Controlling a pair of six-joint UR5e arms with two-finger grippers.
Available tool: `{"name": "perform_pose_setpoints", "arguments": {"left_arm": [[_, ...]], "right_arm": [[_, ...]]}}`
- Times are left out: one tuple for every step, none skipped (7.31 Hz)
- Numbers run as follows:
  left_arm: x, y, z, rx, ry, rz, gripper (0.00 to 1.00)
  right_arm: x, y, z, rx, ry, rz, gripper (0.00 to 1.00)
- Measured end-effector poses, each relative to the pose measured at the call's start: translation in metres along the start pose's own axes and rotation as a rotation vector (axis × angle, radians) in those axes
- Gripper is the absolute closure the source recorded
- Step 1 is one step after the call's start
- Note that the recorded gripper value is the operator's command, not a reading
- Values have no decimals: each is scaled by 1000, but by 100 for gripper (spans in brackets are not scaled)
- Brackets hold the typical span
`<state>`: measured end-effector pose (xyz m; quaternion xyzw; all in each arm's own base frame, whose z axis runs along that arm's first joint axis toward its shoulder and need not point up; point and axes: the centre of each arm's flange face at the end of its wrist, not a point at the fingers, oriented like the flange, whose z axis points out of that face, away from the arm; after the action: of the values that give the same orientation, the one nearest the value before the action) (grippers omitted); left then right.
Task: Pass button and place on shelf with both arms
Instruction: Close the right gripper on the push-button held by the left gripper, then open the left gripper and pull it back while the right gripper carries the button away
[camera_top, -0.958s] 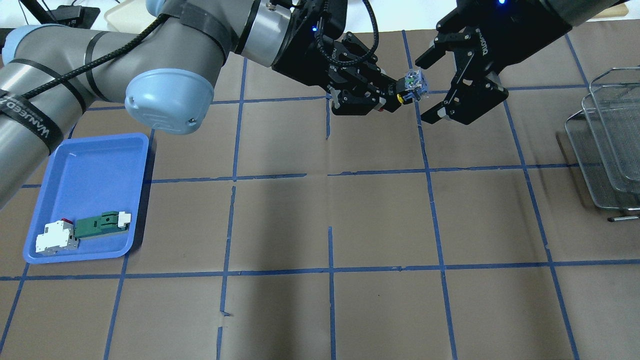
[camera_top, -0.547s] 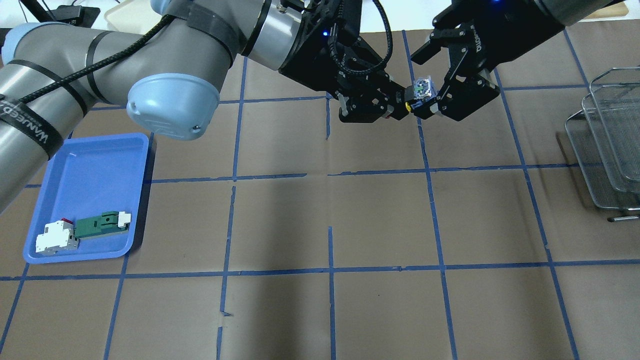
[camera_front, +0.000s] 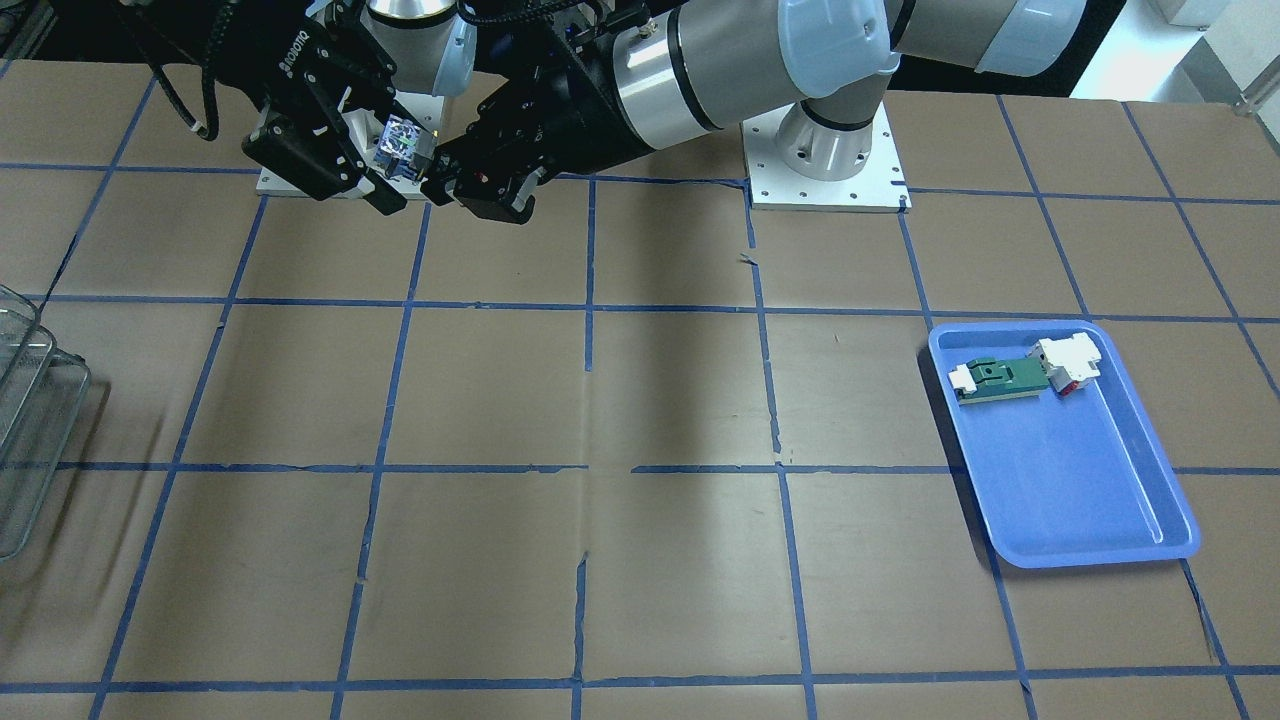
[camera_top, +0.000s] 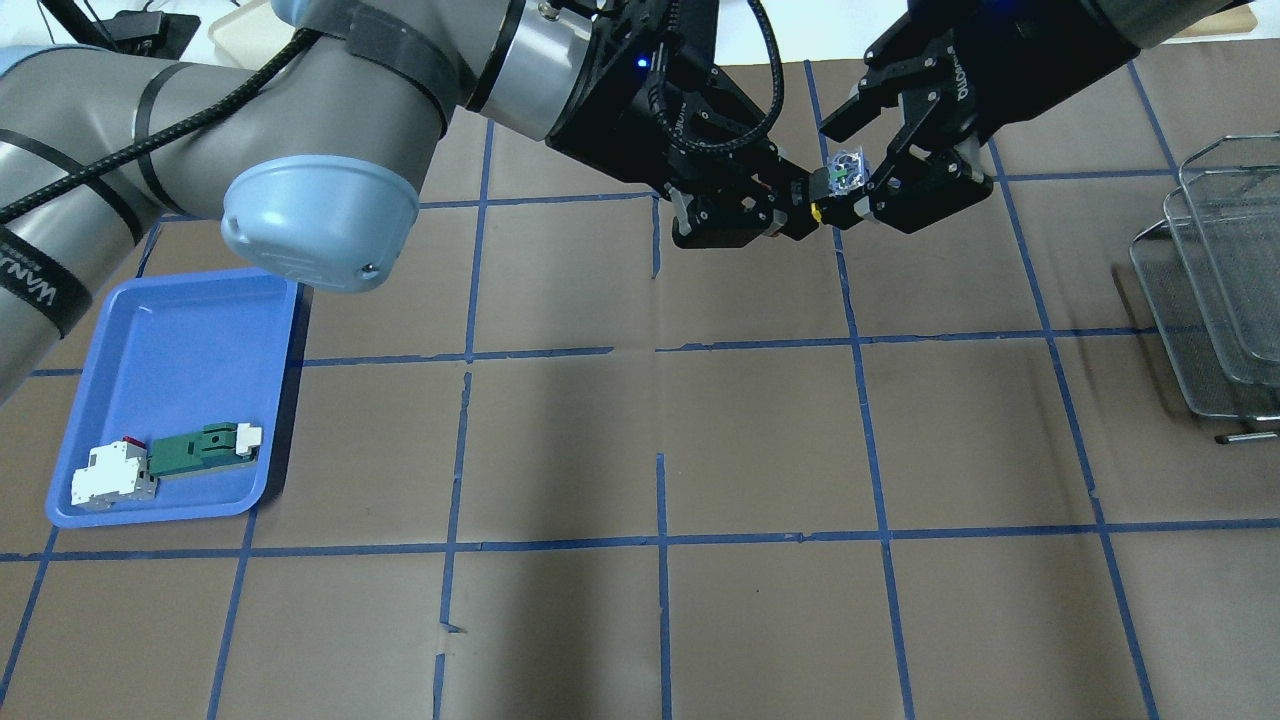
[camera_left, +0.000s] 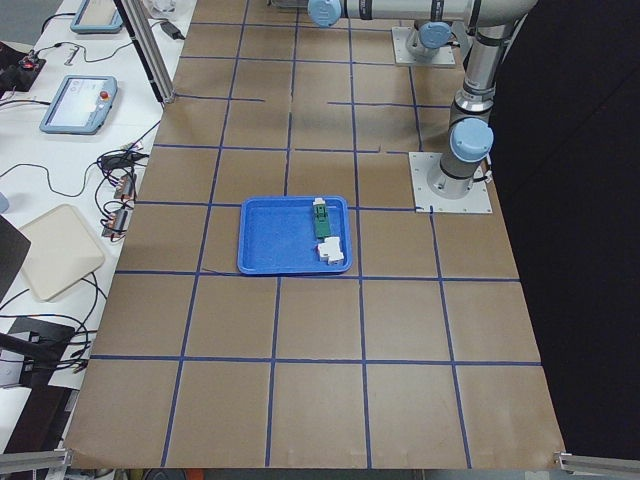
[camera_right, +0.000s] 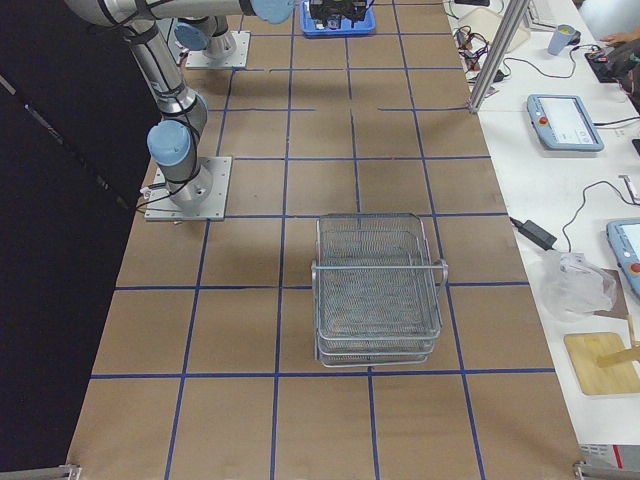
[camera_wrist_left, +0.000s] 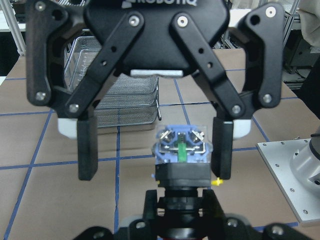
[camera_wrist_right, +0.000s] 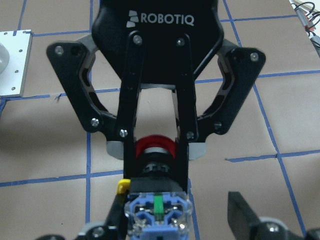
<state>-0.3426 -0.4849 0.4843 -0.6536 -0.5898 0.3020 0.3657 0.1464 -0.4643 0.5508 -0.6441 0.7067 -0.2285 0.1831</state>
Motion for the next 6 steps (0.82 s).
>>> {"name": "perform_pose_setpoints", "arguments": {"left_arm": [[1,0,0,-1,-1,1,1],[2,-2,-2,-2,-4,0,0],[3,-6,-4,1,-8,-3,7],[4,-9,-7,5,-14,-3,0],[4,-10,-9,4,-17,-2,0],[4,-12,-11,2,-22,-2,0]], "right_arm": [[-4,-4,-6,-4,13,-14,100],[-11,-8,-12,-4,26,-27,100],[-16,-10,-16,1,33,-33,100],[-19,-10,-16,3,30,-32,100],[-20,-10,-15,3,28,-31,100],[-21,-10,-16,4,27,-31,100]]}}
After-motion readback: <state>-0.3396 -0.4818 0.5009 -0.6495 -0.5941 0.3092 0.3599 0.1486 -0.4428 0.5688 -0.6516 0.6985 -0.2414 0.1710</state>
